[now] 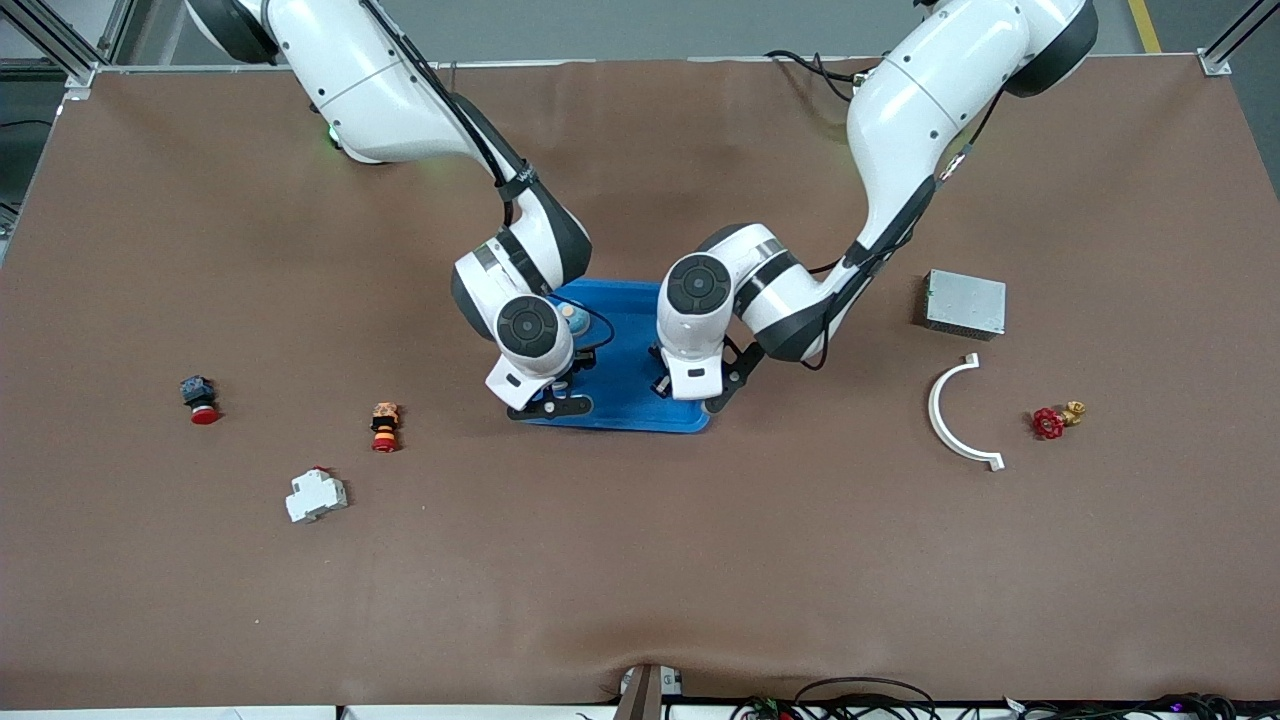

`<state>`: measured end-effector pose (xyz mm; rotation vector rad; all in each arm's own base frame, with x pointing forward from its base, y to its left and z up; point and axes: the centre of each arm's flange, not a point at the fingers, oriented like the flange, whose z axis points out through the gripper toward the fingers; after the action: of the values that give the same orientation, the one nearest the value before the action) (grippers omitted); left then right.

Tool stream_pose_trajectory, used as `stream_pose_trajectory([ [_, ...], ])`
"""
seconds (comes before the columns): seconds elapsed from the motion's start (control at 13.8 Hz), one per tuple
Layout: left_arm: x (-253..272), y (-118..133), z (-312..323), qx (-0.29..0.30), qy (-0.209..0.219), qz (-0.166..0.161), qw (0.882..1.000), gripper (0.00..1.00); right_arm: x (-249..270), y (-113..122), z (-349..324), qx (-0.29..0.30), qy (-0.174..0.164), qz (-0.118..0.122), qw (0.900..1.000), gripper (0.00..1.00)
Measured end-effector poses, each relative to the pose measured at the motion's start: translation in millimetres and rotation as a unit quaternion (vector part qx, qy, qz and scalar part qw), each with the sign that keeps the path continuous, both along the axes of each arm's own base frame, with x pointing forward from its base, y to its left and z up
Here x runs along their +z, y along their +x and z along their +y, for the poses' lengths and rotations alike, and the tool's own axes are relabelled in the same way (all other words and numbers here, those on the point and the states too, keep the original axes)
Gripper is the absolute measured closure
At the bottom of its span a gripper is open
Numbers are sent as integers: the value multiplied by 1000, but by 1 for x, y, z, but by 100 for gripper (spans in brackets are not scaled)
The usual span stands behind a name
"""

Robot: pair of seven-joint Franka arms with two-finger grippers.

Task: Place electrolytic capacitor and blue bell in tray
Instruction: 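Lower and release the capacitor and bell into the tray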

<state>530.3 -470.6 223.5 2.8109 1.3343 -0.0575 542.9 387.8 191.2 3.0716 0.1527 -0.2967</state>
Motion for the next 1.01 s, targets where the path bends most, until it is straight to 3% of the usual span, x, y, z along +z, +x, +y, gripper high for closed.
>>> stream_pose_trajectory([
  [0.29,-14,3,0,4,-11,-2,1000,66,-4,0,0,0,-1,1,1000,33],
  [0.58,-36,3,1,33,-19,5,999,66,2,2,1,0,-1,2,1000,0],
  [0.72,-38,3,0,55,-19,7,998,66,27,4,-2,0,-15,19,1000,0],
  [1.01,-26,13,0,69,-27,-3,997,30,131,-3,-21,-2,-39,49,998,0],
])
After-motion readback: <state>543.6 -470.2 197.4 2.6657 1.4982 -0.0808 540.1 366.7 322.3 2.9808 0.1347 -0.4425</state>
